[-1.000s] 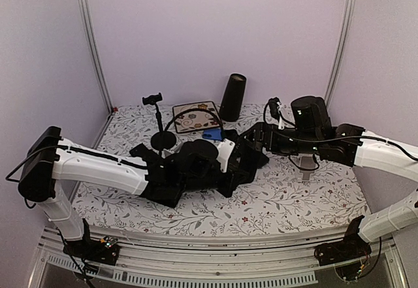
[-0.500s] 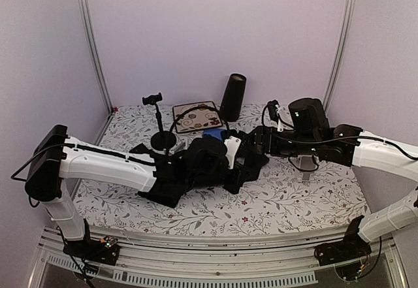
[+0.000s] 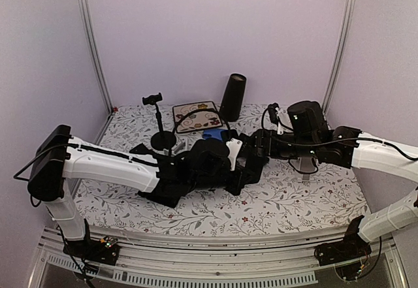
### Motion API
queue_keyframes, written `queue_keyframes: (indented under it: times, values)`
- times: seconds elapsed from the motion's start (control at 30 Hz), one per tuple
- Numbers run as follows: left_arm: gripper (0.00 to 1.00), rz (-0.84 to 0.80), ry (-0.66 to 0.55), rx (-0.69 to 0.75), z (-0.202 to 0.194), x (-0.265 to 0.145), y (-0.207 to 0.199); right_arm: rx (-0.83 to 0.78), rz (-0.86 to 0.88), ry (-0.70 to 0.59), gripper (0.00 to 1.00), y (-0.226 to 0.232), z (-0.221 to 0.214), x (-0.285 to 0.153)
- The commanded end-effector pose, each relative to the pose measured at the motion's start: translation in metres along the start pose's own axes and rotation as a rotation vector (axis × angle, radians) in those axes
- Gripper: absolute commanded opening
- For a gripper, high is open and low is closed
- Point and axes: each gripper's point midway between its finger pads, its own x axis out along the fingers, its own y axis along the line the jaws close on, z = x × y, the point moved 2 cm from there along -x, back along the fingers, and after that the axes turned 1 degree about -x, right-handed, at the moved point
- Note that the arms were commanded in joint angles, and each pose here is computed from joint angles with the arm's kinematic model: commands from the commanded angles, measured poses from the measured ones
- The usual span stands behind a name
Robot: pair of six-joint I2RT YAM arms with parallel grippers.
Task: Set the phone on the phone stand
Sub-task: Pass from the left arm to the right
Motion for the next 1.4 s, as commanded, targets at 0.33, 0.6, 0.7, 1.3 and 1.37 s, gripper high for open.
queue_keyframes:
  times: [0.33, 0.6, 0.7, 1.3, 1.37]
  values:
    - [0.36, -0.01, -0.047, 0.002, 0.013, 0.0, -0.009, -0.025, -0.044, -0.038, 0.26, -0.006, 0.006, -0.011]
    - [0.61, -0.017, -0.046, 0.001, 0.011, -0.001, -0.009, -0.018, -0.053, -0.051, 0.23, -0.012, 0.011, -0.015]
    - [0.68, -0.016, -0.045, 0.001, 0.009, -0.002, -0.008, -0.017, -0.055, -0.056, 0.22, -0.014, 0.013, -0.016]
    - [0.96, -0.028, -0.076, -0.022, 0.011, -0.015, -0.005, -0.017, -0.141, -0.092, 0.22, -0.038, 0.024, -0.029]
    - [0.96, -0.03, -0.083, -0.026, 0.011, -0.018, -0.005, -0.017, -0.162, -0.099, 0.22, -0.042, 0.026, -0.032]
